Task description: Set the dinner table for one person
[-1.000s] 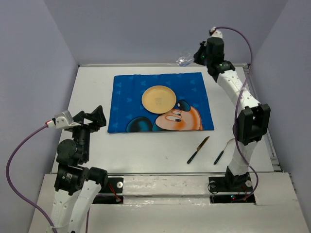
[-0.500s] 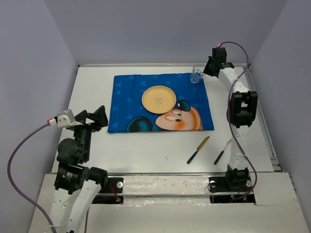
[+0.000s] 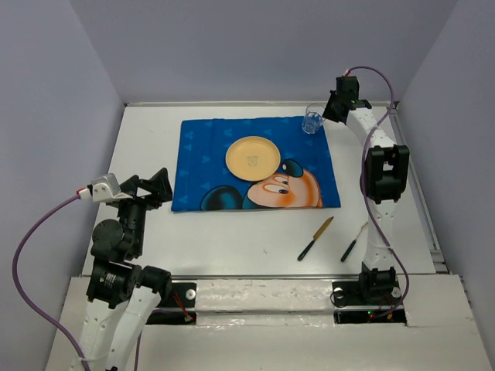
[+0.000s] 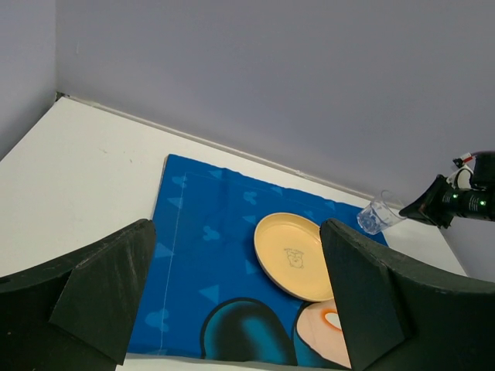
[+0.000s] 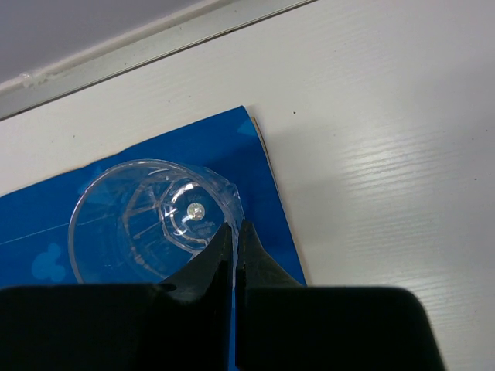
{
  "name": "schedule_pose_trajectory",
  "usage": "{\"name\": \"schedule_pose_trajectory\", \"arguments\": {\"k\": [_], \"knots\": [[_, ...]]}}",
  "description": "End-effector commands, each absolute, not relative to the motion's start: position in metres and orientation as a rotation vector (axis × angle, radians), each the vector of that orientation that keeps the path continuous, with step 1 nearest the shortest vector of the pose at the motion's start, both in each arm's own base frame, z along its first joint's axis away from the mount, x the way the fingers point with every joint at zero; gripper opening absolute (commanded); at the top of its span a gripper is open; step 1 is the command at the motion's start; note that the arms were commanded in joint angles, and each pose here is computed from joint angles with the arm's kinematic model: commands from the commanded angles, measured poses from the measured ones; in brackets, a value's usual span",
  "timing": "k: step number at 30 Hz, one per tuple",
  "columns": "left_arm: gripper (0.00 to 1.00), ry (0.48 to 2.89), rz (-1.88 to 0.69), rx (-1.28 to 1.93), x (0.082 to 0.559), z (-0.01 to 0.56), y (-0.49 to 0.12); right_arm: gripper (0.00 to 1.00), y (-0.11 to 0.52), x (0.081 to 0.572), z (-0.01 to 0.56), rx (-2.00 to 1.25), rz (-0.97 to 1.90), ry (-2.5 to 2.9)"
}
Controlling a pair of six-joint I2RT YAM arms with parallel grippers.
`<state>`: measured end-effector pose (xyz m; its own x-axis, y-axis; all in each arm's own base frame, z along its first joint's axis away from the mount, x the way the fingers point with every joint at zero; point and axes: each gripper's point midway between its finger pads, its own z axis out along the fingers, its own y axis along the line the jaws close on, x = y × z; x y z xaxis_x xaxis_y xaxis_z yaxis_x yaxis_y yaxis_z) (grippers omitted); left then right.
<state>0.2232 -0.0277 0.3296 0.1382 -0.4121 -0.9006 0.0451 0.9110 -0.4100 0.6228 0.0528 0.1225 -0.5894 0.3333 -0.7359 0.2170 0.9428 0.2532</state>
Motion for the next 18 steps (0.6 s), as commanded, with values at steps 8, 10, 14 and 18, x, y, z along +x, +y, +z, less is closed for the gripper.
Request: {"name": "schedule_pose_trajectory", "arguments": {"k": [8, 10, 14, 18], "knots": [[0.99, 1.336, -0.352, -0.301, 0.219, 0.348, -0.027, 0.14, 0.055, 0.630, 0.127, 0.349, 0.165, 2.204], [0.99, 1.334, -0.354, -0.302, 0.219, 0.349, -0.027, 0.15, 0.058, 0.630, 0.126, 0.341, 0.183, 2.211], [0.99, 1.329, -0.354, -0.303, 0.217, 0.349, -0.027, 0.23, 0.061, 0.630, 0.124, 0.336, 0.201, 2.221], [0.99, 1.326, -0.358, -0.303, 0.217, 0.350, -0.027, 0.32, 0.063, 0.630, 0.130, 0.341, 0.218, 2.216]]}}
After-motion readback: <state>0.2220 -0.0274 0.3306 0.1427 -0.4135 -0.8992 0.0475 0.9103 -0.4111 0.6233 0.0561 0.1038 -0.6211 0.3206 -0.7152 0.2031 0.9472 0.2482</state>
